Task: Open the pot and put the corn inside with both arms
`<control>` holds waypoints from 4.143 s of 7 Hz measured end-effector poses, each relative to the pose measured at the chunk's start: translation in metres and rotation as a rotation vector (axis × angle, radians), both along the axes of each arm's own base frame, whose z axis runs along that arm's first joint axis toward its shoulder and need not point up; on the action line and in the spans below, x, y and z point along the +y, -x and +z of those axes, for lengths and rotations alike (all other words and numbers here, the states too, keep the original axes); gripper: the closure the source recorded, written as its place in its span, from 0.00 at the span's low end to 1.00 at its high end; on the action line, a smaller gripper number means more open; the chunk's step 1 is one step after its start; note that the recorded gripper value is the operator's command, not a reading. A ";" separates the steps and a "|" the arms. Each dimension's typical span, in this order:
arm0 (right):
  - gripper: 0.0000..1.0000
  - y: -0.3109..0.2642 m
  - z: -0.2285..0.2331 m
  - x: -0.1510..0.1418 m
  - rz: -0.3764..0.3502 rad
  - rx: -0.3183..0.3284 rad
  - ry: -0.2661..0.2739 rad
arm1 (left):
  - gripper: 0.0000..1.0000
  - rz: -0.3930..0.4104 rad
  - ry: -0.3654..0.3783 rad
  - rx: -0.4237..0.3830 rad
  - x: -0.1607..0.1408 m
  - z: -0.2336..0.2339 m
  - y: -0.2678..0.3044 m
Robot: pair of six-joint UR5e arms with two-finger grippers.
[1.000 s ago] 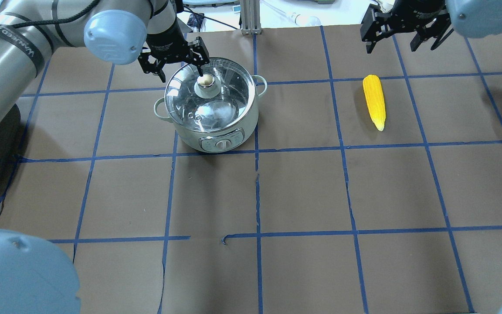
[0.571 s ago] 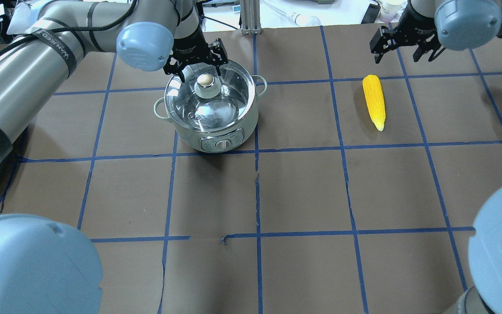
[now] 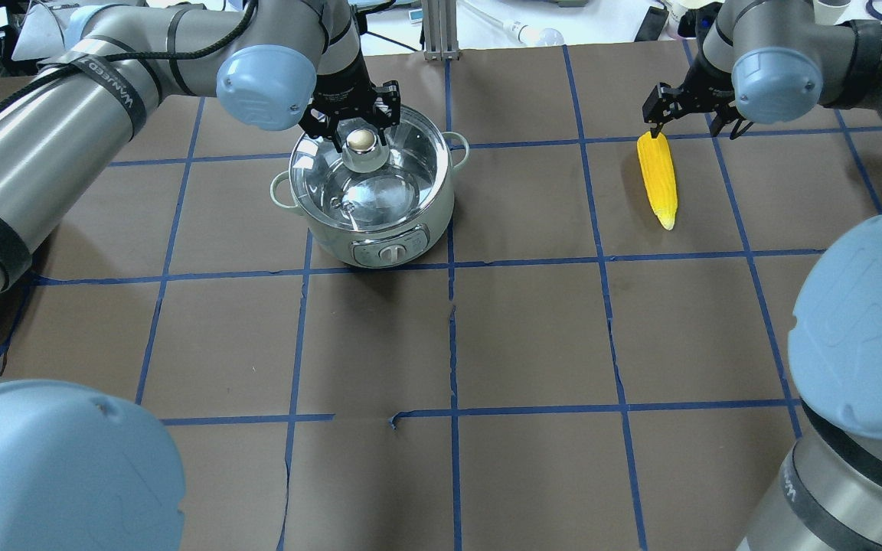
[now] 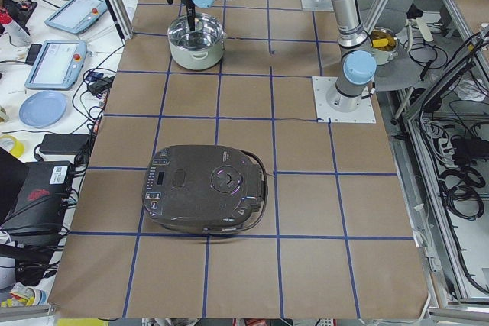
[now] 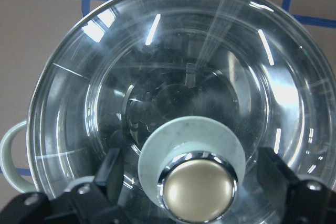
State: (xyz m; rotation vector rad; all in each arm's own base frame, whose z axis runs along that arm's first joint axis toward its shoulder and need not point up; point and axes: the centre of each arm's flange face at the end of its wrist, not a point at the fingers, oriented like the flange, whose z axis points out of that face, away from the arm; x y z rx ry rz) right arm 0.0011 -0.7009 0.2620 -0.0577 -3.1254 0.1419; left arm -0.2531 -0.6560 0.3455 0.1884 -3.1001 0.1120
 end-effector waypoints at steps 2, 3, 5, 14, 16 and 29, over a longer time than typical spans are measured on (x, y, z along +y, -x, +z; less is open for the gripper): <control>0.01 -0.001 -0.030 0.006 -0.003 0.001 0.020 | 1.00 -0.004 0.009 0.005 0.001 0.007 0.001; 0.04 -0.002 -0.040 0.007 -0.007 -0.005 0.020 | 1.00 -0.004 0.022 0.009 0.000 0.015 0.001; 0.04 -0.002 -0.057 0.006 -0.013 -0.011 0.017 | 1.00 -0.051 0.032 -0.004 -0.005 0.037 -0.016; 0.81 -0.018 -0.013 0.008 0.015 -0.012 0.041 | 1.00 -0.301 -0.113 -0.081 0.028 -0.048 -0.330; 0.81 -0.088 0.049 0.003 0.096 -0.031 0.074 | 1.00 -0.309 -0.062 -0.088 0.057 -0.092 -0.339; 0.69 -0.489 0.056 0.056 -0.025 -0.107 0.061 | 0.00 -0.368 -0.059 -0.002 0.065 0.080 -0.273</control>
